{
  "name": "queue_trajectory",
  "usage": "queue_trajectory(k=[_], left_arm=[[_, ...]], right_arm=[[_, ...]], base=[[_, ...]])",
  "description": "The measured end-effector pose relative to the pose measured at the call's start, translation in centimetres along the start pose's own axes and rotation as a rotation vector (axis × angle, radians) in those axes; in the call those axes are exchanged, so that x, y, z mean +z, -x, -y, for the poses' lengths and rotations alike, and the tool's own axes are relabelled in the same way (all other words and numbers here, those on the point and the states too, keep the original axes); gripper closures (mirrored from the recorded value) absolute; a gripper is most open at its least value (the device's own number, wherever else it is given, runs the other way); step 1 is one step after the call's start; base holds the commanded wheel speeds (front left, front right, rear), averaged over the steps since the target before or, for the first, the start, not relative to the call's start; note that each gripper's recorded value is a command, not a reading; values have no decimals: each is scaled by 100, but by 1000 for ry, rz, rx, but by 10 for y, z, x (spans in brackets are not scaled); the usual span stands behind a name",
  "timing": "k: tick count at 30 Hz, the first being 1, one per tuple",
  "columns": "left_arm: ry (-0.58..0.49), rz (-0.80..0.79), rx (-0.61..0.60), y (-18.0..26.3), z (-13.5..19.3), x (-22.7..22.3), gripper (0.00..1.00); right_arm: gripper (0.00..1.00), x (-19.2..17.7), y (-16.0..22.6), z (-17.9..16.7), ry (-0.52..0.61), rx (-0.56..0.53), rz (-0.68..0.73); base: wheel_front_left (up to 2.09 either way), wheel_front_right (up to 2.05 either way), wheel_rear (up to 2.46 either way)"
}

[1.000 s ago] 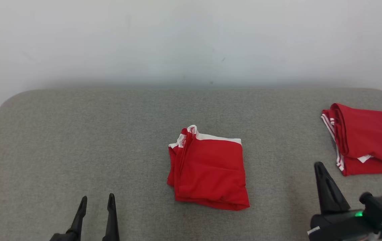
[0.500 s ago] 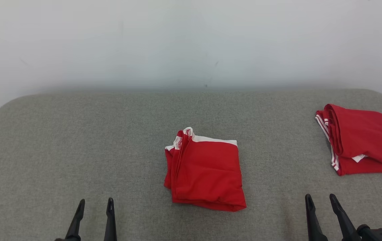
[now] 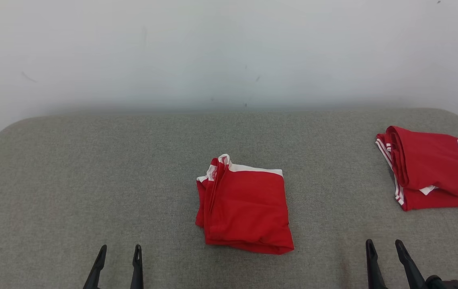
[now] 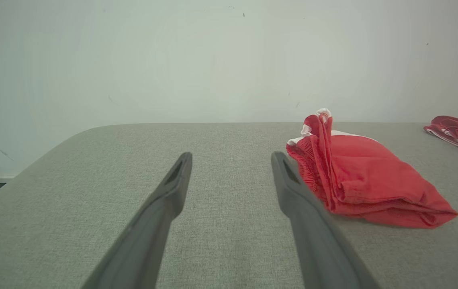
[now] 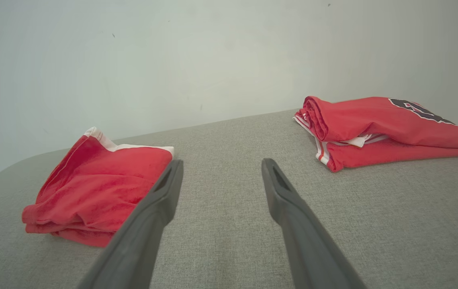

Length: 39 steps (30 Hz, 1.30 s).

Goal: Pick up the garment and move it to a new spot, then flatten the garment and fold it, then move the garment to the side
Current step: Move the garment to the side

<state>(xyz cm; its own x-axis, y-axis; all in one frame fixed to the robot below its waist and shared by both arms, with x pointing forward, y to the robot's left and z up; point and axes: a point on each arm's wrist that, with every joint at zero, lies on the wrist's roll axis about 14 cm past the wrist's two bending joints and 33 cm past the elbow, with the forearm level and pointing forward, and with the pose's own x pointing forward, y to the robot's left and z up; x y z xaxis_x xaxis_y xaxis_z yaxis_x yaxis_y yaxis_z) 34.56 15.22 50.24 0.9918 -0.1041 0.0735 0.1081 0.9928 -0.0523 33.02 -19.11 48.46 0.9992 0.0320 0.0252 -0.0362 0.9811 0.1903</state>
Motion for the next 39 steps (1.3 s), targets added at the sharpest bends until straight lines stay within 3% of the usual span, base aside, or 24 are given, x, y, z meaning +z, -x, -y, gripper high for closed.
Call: queue_trajectory(k=[30, 39], left_arm=[[-2, -15, 28, 5, -8, -4, 0], [0, -22, 38, 6, -10, -7, 0]], right_arm=[[0, -7, -2, -5, -1, 13, -23], [0, 4, -30, -31, 26, 114, 7]], base=[[0, 0, 0], [0, 0, 0]])
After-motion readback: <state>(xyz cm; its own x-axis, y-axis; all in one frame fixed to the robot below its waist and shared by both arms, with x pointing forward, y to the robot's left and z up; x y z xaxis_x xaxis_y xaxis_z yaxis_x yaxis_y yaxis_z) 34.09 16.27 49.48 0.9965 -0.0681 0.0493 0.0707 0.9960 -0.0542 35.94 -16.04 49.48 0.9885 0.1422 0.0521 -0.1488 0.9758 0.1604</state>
